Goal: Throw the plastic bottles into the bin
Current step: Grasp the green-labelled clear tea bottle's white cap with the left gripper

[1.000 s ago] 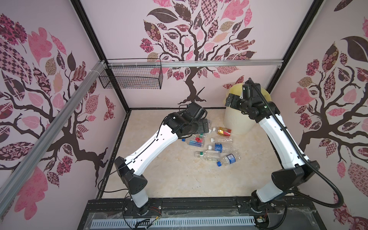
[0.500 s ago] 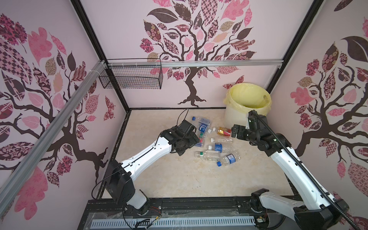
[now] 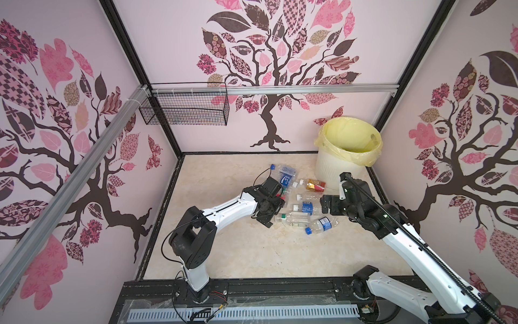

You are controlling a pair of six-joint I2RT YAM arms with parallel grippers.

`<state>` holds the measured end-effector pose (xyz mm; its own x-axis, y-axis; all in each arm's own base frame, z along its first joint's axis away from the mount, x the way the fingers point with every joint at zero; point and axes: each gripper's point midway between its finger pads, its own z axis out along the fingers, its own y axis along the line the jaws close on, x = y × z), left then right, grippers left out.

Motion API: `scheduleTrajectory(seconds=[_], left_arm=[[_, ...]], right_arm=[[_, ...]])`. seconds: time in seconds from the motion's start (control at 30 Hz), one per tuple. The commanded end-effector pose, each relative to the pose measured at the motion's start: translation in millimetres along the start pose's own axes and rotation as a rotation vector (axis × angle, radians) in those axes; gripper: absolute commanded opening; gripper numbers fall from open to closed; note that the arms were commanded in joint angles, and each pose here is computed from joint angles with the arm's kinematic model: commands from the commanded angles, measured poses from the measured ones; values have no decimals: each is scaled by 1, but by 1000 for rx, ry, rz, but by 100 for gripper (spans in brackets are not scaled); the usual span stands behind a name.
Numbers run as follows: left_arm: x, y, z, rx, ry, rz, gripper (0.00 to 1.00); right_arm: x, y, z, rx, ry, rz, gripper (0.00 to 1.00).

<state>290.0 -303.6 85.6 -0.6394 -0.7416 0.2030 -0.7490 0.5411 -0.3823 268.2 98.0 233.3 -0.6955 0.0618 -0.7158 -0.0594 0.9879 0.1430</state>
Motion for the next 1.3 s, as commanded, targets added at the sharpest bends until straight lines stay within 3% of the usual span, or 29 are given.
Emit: scheduleTrajectory(seconds=[0.0,0.67,1.27], left_arm=[[6,-7,6,-8,26,-58,86],[-2,0,57,-114,20,-94,66],[-9,19,59,-177,-10,-101,47]], right_arm=[[-2,-3,-6,12,-15,-22,100],[-6,6,-10,-35,-30,-64,100],[-5,11,-5,-57,-29,-72,100]])
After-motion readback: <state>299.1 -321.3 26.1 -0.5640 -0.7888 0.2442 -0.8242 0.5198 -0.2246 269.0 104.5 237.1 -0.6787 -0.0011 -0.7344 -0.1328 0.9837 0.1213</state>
